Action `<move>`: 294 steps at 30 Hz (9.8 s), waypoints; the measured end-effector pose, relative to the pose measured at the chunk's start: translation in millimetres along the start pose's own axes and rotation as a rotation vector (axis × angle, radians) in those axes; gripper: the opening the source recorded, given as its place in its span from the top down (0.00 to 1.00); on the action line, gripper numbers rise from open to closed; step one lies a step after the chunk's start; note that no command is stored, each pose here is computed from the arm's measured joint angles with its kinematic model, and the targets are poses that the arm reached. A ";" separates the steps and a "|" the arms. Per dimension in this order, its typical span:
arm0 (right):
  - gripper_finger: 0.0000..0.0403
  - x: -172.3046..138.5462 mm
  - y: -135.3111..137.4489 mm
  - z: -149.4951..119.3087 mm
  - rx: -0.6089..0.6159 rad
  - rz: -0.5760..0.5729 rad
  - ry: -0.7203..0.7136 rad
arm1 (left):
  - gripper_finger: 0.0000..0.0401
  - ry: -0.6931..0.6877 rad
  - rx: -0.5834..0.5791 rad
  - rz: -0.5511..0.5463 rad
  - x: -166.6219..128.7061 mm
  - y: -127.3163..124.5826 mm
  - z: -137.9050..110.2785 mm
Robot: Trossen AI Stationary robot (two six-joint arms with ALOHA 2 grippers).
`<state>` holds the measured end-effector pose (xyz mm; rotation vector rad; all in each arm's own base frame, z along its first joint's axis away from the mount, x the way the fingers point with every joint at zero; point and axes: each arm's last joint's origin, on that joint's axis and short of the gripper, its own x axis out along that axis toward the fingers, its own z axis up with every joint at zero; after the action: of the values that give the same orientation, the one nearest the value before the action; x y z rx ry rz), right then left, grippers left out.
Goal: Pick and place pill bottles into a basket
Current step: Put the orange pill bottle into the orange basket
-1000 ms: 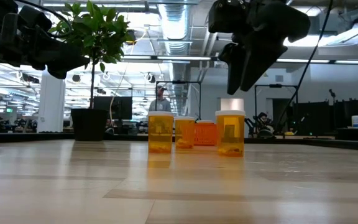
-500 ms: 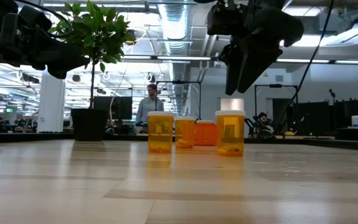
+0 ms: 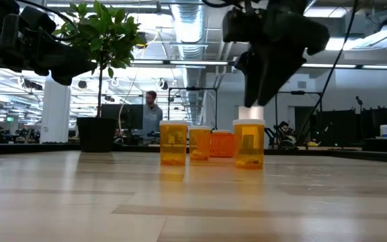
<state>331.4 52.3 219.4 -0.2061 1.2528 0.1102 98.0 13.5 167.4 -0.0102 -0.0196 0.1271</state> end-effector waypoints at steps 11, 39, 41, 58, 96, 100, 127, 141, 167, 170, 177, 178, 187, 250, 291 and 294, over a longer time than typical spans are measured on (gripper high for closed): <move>0.38 24.5 6.6 3.1 -0.042 0.007 0.045 | 0.48 0.002 0.000 0.003 0.1 0.1 -0.1; 0.38 29.6 -20.8 12.0 0.096 -0.017 -0.006 | 0.48 0.015 0.000 0.014 0.8 0.4 -1.3; 0.38 29.8 -25.2 12.4 0.109 -0.013 -0.017 | 0.48 0.015 0.000 0.014 0.8 0.4 -1.3; 0.38 89.8 -27.1 7.9 0.120 0.030 0.115 | 0.48 0.015 0.000 0.020 0.8 0.6 -1.1; 0.61 47.6 -34.7 16.9 0.095 -0.019 0.173 | 0.48 0.015 0.000 0.021 0.8 0.7 -1.3; 0.61 32.0 -40.8 22.8 0.070 -0.067 0.208 | 0.48 0.015 0.000 0.021 0.8 0.6 -1.2; 0.59 -39.2 -158.3 23.8 -0.115 -0.483 0.360 | 0.48 0.015 0.000 0.021 0.8 0.7 -1.3; 0.58 -34.2 -199.7 15.2 -0.213 -0.589 0.424 | 0.48 0.015 0.000 0.021 0.8 0.6 -1.2; 0.58 63.6 -217.7 18.1 -0.607 -0.641 0.849 | 0.48 0.015 0.000 0.026 0.8 0.8 -1.2; 0.58 63.7 -212.2 23.2 -0.620 -0.652 0.837 | 0.48 0.015 0.000 0.026 0.8 0.8 -1.2; 0.58 68.2 -204.3 24.2 -0.659 -0.628 0.860 | 0.48 0.016 0.000 0.026 0.8 0.8 -1.3; 0.58 68.5 -203.4 22.5 -0.669 -0.614 0.876 | 0.48 0.016 0.000 0.026 0.8 0.8 -1.3; 0.58 67.3 -199.4 18.6 -0.704 -0.579 0.930 | 0.48 0.015 0.000 0.026 0.7 0.8 -1.2; 0.50 83.6 -199.8 16.9 -0.774 -0.495 0.928 | 0.48 0.016 0.000 0.025 0.8 0.8 -1.3; 0.49 83.0 -204.6 14.1 -0.760 -0.495 0.934 | 0.48 0.016 0.000 0.025 0.7 0.8 -1.3; 0.49 82.3 -207.5 12.7 -0.752 -0.509 0.950 | 0.48 0.015 0.000 0.025 0.7 0.8 -1.3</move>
<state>409.3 -150.0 164.7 -1.3380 2.0064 0.0327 98.6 14.3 166.1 -0.0114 -0.0040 0.1523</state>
